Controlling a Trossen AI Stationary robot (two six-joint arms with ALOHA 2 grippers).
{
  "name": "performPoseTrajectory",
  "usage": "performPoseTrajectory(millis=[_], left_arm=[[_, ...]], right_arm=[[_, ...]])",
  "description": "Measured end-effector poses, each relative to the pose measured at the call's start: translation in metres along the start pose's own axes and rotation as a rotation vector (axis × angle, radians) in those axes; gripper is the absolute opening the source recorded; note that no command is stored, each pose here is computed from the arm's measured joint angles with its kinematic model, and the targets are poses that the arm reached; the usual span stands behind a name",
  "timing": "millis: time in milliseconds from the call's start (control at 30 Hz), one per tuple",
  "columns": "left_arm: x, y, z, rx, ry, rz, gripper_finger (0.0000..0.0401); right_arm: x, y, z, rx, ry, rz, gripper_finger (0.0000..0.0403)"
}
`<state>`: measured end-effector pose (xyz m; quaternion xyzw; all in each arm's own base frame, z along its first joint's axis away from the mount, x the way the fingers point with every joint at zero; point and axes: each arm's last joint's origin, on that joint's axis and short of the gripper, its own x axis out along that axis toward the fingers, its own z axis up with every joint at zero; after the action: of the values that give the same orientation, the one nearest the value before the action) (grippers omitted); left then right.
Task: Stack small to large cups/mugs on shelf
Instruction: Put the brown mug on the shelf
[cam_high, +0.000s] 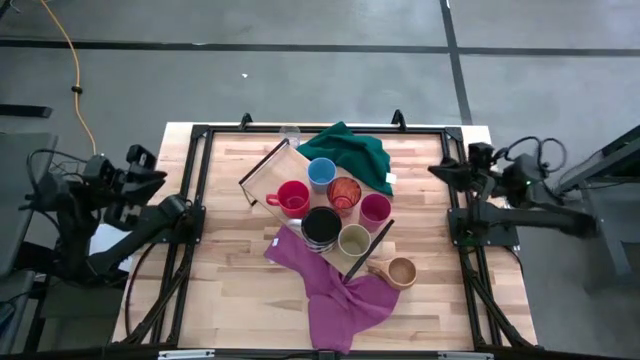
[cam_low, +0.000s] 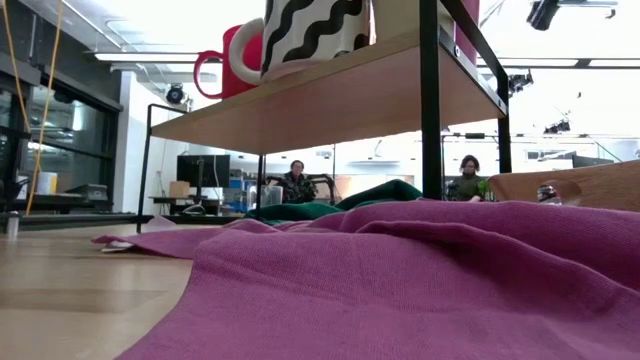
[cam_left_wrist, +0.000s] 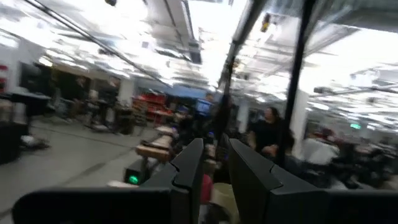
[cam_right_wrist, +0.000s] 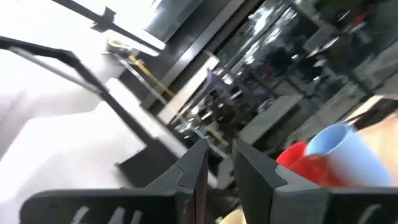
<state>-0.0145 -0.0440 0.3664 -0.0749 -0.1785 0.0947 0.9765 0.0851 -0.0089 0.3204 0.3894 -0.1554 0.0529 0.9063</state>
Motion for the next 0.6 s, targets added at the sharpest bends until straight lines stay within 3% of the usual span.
performPoseTrajectory(millis=[267,600], left_arm=[[-0.002,-0.022,0.009,0.06,-0.016,-0.005,0.0065],[0.014,-0.049,0.002,0.106,0.078,0.09,0.0065]], right_arm=[[0.011,-0.005,-0.053,0.027,0.111,-0.034,0.0067],[-0.006,0.017,-0.065,0.04,0.132,-0.014,0.0067]])
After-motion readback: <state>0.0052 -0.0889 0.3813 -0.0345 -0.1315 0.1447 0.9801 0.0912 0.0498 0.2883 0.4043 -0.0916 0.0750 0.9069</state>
